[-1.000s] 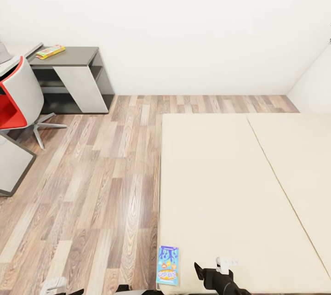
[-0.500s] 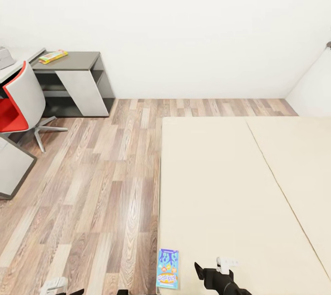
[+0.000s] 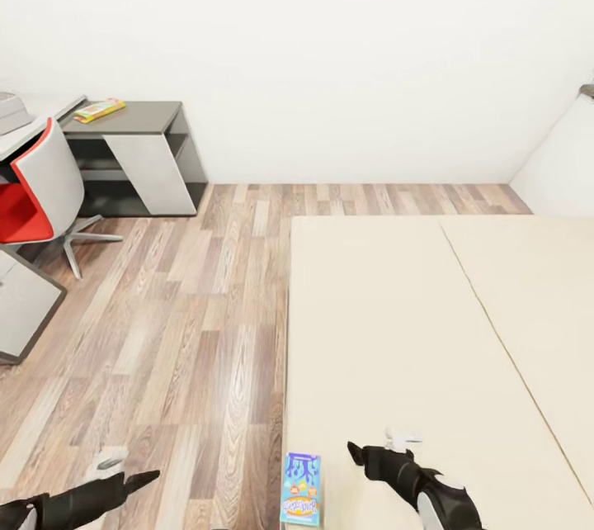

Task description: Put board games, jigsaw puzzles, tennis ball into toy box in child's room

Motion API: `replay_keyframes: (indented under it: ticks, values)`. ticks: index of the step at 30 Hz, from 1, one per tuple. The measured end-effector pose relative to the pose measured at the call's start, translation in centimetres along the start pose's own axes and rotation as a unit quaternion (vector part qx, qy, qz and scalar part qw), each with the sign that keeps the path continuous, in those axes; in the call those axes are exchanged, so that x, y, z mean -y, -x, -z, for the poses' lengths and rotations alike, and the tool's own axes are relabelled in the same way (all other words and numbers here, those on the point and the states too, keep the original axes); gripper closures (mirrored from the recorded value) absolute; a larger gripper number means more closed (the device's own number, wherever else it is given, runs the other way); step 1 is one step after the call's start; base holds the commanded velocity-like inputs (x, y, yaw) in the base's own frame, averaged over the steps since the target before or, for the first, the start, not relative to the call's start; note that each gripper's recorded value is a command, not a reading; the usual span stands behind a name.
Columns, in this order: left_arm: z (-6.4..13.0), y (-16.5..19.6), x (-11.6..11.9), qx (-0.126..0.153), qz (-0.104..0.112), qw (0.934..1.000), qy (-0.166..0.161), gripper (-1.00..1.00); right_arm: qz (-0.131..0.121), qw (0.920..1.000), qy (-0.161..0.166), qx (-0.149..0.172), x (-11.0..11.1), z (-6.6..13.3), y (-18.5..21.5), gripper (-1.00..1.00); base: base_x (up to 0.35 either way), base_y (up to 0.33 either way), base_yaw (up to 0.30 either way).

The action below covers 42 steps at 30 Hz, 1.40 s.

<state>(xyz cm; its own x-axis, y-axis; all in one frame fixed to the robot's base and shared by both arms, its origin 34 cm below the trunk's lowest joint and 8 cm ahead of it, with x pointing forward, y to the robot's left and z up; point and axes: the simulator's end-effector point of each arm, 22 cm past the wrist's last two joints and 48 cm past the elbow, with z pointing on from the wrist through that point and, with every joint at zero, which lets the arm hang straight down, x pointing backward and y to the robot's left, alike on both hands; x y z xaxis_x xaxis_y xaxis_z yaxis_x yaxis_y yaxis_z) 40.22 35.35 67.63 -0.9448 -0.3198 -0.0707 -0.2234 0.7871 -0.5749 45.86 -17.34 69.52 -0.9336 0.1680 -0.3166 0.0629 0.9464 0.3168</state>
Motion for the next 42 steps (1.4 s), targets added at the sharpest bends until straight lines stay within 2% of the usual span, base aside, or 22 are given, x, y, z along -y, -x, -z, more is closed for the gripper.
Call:
replay_keyframes:
  ticks: [1,5,8,10,18,23,27,34,39,42]
  values:
    - [0.1,2.5,1.3,0.007,-0.004,0.9999,-0.008,-1.00,0.000,0.9999,0.001,0.010,-0.1,-0.1,2.0,-1.00,0.000,0.000,0.000]
    - [1.2,8.5,5.3,0.020,-0.012,0.9993,-0.029,-1.00,0.000,0.9990,0.004,0.045,-0.3,-0.1,8.1,-1.00,0.000,0.000,0.000]
    - [2.1,11.9,7.8,0.033,-0.022,0.9984,-0.041,-1.00,-0.001,0.9975,0.008,0.070,-0.8,0.4,11.8,-1.00,0.000,0.000,0.000]
    - [2.5,12.8,8.6,0.038,-0.026,0.9979,-0.046,-1.00,0.003,0.9964,0.012,0.084,-1.5,0.9,13.4,-1.00,0.000,0.000,0.000]
    - [3.4,14.3,10.1,0.049,-0.035,0.9965,-0.059,-1.00,0.011,0.9934,0.019,0.113,-2.5,2.4,16.1,-1.00,0.000,0.000,0.000]
    - [4.1,15.2,12.2,0.064,-0.031,0.9928,-0.097,-1.00,0.013,0.9911,0.023,0.130,-2.5,3.5,17.7,-1.00,0.000,0.000,0.000]
    - [5.1,15.6,14.2,0.069,-0.025,0.9871,-0.142,-1.00,0.015,0.9900,0.026,0.138,-2.9,4.0,18.2,-1.00,0.000,0.000,0.000]
    - [6.8,16.4,16.1,0.084,-0.022,0.9780,-0.190,-1.00,0.018,0.9890,0.032,0.143,-3.8,4.4,18.6,-1.00,0.000,0.000,0.000]
    - [8.3,16.7,17.8,0.093,-0.024,0.9676,-0.233,-1.00,0.019,0.9884,0.031,0.148,-3.6,4.8,19.0,-1.00,0.000,0.000,0.000]
    - [9.1,16.9,18.3,0.096,-0.027,0.9636,-0.248,-1.00,0.019,0.9880,0.030,0.150,-3.5,5.0,19.2,-1.00,0.000,0.000,0.000]
